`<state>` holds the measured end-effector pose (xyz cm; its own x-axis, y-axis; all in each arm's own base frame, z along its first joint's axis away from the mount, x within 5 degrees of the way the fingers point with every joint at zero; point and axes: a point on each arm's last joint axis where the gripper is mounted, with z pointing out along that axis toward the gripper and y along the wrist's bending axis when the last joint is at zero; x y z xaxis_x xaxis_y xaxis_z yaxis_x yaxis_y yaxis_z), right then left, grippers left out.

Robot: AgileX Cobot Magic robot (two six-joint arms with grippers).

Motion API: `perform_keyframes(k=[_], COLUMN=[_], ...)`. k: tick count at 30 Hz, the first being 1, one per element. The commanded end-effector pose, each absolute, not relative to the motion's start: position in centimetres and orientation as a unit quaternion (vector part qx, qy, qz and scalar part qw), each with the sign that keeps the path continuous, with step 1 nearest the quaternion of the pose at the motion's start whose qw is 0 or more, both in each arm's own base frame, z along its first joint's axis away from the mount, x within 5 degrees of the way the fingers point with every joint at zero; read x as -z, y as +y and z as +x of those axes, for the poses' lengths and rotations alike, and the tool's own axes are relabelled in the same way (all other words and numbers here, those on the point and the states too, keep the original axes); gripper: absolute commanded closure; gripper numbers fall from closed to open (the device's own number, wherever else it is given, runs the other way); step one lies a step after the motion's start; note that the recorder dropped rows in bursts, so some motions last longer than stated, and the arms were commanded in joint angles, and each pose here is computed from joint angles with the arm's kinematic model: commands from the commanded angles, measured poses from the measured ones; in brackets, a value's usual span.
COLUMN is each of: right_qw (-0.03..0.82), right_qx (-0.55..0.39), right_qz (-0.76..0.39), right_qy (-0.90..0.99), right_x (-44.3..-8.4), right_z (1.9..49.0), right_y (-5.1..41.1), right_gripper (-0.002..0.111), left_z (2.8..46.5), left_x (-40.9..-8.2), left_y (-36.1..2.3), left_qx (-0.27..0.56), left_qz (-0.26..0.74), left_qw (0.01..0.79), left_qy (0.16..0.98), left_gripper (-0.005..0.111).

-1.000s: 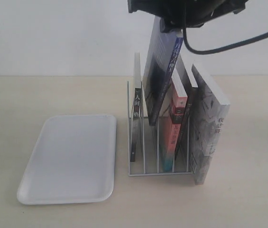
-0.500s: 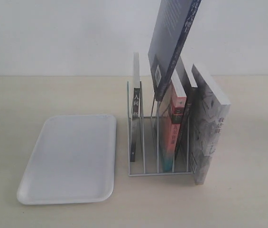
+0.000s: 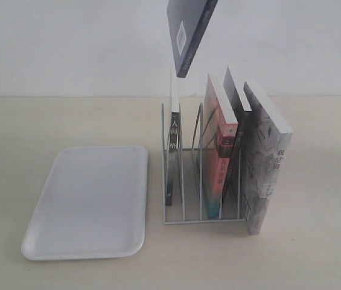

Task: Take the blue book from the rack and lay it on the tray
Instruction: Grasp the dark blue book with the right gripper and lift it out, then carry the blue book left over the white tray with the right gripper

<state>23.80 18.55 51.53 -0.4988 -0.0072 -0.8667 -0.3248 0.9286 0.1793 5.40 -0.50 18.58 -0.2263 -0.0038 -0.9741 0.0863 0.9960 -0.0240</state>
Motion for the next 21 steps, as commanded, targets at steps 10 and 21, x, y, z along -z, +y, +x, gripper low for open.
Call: perform_keyframes(k=[10,21], right_qw=[0.553,0.489], right_qx=[-0.155,-0.082], right_qz=[-0.327,-0.488], right_qy=[0.75,0.719], right_x=[-53.0,-46.3], right_z=[20.4,24.2], right_y=[23.9,30.2], right_gripper=[0.108,0.108], left_z=[5.4,5.4], left_x=[-18.5,-18.5], left_y=[-0.5,-0.5], left_qx=[0.038,0.038], left_qz=[0.023,0.023], left_qw=[0.623,0.623], left_qy=[0.781,0.781], left_gripper=[0.103,0.103])
